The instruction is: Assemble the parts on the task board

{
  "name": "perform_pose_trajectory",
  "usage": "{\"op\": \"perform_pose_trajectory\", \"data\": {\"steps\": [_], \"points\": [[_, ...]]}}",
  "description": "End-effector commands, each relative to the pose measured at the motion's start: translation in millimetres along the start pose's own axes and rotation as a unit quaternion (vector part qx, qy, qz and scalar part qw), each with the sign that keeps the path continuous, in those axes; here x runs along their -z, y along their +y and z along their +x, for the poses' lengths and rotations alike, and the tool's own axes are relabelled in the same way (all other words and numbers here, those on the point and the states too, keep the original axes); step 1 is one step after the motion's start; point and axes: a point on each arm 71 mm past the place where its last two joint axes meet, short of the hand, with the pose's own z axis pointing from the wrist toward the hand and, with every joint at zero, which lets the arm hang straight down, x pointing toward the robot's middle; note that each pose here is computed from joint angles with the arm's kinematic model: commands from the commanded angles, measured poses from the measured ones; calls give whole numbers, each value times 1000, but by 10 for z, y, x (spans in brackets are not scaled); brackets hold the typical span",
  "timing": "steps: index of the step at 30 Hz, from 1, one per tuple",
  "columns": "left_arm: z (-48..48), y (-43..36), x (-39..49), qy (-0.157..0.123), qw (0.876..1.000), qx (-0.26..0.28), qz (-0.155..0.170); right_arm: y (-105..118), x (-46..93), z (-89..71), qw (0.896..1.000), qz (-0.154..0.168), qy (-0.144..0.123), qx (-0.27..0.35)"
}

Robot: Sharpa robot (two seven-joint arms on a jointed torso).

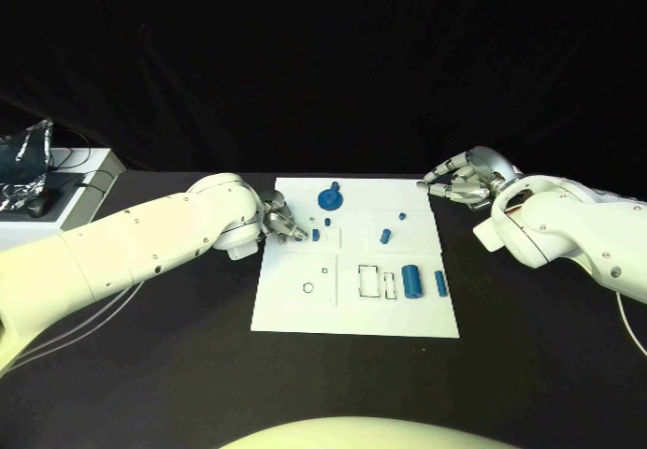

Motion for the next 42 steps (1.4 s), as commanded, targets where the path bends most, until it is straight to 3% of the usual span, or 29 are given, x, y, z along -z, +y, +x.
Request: {"op": "perform_pose_trajectory", "data": {"steps": [1, 15, 33, 42], "points": [[7, 66, -7, -1, 1000, -5, -19, 6, 1, 5, 1000, -7, 3, 3], [-71, 75, 19, -10, 1000, 1, -18, 2, 1, 4, 1000, -6, 2, 3], [-72, 72, 10, -2, 1000, 13, -14, 1, 0, 6, 1000, -6, 3, 3], [-93, 70, 21, -13, 999, 30, -6, 1, 2, 4, 1000, -7, 2, 2]]}}
